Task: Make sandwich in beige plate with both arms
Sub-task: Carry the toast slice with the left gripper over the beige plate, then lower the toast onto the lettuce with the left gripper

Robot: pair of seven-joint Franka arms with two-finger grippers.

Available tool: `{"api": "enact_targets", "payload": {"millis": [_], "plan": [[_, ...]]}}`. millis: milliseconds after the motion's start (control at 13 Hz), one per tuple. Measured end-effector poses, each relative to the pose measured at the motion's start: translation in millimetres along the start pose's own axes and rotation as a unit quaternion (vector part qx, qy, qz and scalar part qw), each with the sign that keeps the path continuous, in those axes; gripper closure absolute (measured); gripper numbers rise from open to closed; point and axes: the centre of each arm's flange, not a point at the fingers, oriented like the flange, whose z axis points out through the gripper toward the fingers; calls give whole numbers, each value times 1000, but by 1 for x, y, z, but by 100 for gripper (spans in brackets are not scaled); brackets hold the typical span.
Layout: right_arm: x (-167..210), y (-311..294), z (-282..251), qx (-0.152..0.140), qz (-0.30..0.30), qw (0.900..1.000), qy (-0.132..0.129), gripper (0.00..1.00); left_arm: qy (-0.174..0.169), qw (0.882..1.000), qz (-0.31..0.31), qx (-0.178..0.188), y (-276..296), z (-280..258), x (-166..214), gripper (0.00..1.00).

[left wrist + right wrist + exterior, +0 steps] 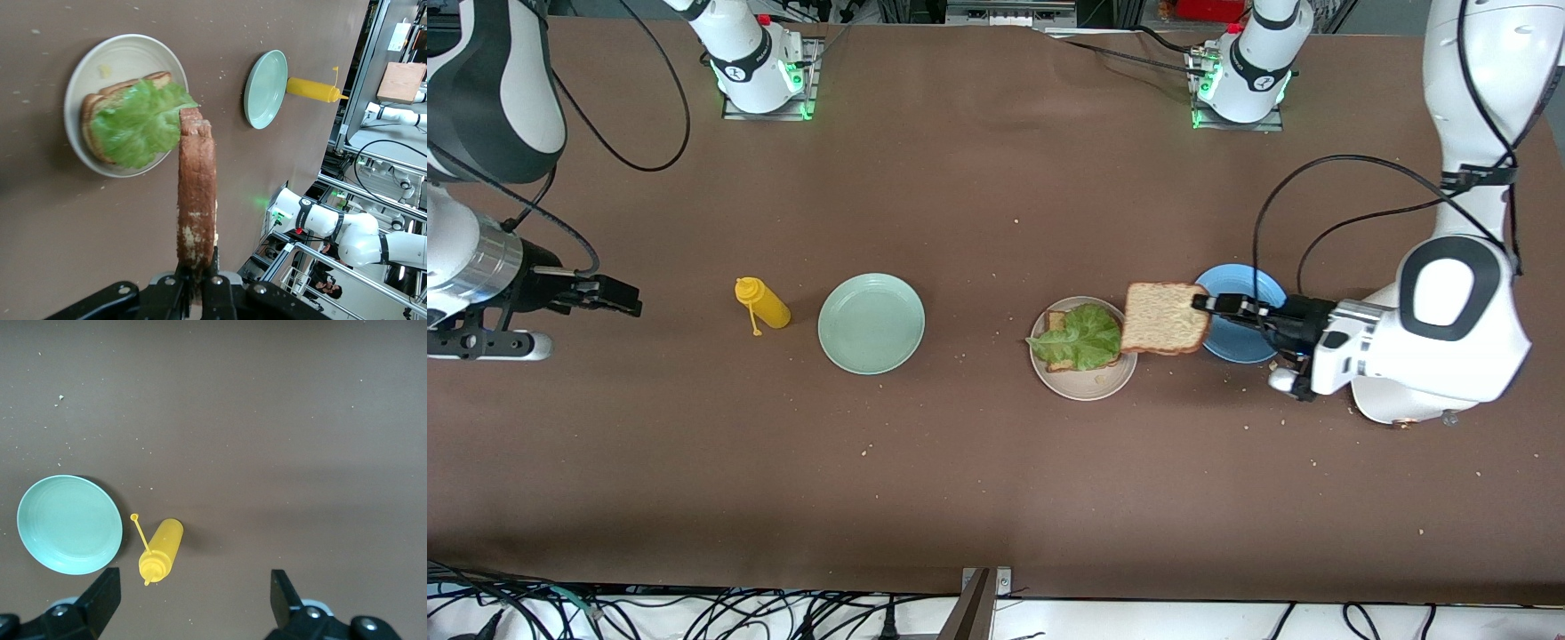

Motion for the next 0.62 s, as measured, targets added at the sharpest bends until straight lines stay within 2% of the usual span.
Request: {"api": "enact_targets", "payload": {"millis": [77, 231, 462, 615], "plan": [[-3, 2, 0, -2, 2, 1000, 0, 0, 4, 1000, -4, 4, 10, 14, 6, 92], [-4, 8, 1, -6, 8, 1000, -1, 0, -12, 1000, -21, 4, 9, 50, 19, 92], [-3, 8, 4, -8, 9, 1000, -1, 0, -25, 999, -40, -23, -7, 103, 39, 92], [-3, 6, 6, -8, 8, 1000, -2, 0, -28, 998, -48, -33, -11, 112, 43, 92]]}}
